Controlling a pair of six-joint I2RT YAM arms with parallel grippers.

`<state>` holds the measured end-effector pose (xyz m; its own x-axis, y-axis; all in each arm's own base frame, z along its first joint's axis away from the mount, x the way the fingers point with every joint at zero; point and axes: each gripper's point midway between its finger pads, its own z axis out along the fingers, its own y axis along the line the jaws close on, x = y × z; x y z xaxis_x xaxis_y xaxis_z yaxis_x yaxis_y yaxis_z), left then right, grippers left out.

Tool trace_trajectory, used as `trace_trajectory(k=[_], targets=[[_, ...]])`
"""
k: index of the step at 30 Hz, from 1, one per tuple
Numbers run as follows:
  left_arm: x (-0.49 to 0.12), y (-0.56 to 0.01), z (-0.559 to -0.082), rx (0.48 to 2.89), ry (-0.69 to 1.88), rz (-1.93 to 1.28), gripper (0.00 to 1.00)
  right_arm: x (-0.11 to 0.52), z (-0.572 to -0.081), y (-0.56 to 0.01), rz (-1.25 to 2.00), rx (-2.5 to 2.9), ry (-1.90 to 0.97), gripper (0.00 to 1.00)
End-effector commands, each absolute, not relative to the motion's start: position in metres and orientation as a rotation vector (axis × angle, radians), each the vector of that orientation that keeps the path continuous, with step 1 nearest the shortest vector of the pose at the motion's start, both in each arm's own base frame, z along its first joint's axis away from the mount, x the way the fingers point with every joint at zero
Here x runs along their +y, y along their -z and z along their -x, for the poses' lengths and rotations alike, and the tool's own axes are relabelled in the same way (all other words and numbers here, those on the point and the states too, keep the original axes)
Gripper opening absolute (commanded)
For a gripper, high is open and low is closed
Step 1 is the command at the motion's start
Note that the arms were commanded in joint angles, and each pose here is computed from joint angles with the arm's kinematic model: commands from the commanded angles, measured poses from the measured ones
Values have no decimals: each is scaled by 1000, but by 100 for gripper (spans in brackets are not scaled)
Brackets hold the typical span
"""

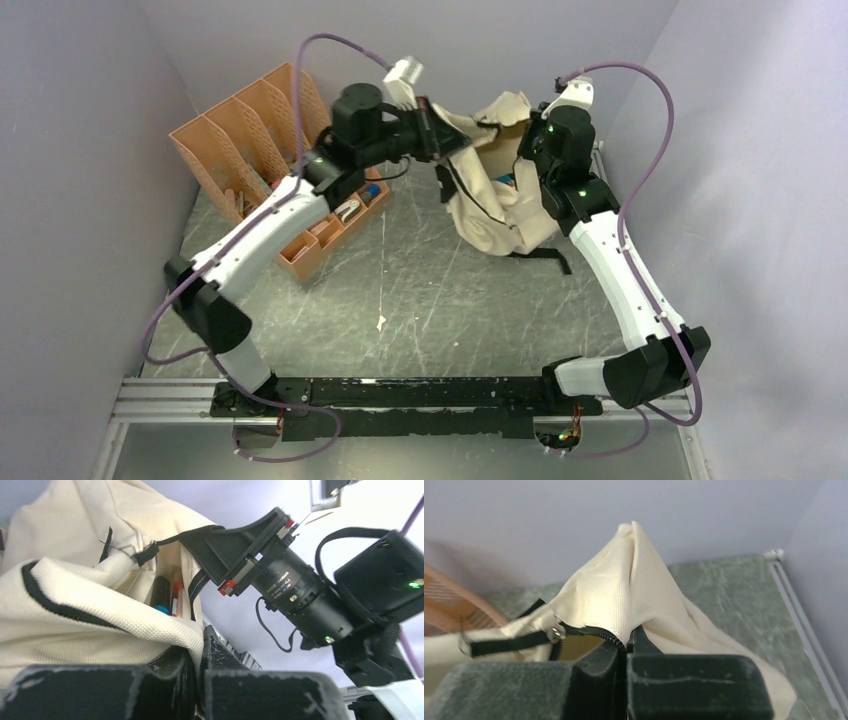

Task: Pack the student bag
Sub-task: Adjust the student bag at the center of the board.

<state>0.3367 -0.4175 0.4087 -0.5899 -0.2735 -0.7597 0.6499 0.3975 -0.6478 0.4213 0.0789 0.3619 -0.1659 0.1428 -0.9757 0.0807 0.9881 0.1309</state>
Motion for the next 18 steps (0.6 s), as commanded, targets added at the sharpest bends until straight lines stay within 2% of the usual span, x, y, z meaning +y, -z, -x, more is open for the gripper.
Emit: trace_trajectory(k=[1, 4, 7, 14, 18], targets=[[-361, -501, -328, 1485, 1301, -293, 5, 109, -413, -473, -110, 1418, -311, 0], [-348, -494, -329, 1502, 1271, -288, 5, 119, -420, -463, -87, 1440, -345, 0], [-343, -459, -333, 1573, 1242, -288, 5, 120, -427, -441, -94, 1474, -338, 0], [-343, -351, -319, 1758, 1237, -328, 5, 119, -435, -394, -36, 1563, -254, 0], [-330, -279, -302, 1891, 1207, -305, 5, 125, -431, -341, 32, 1696, -236, 0]])
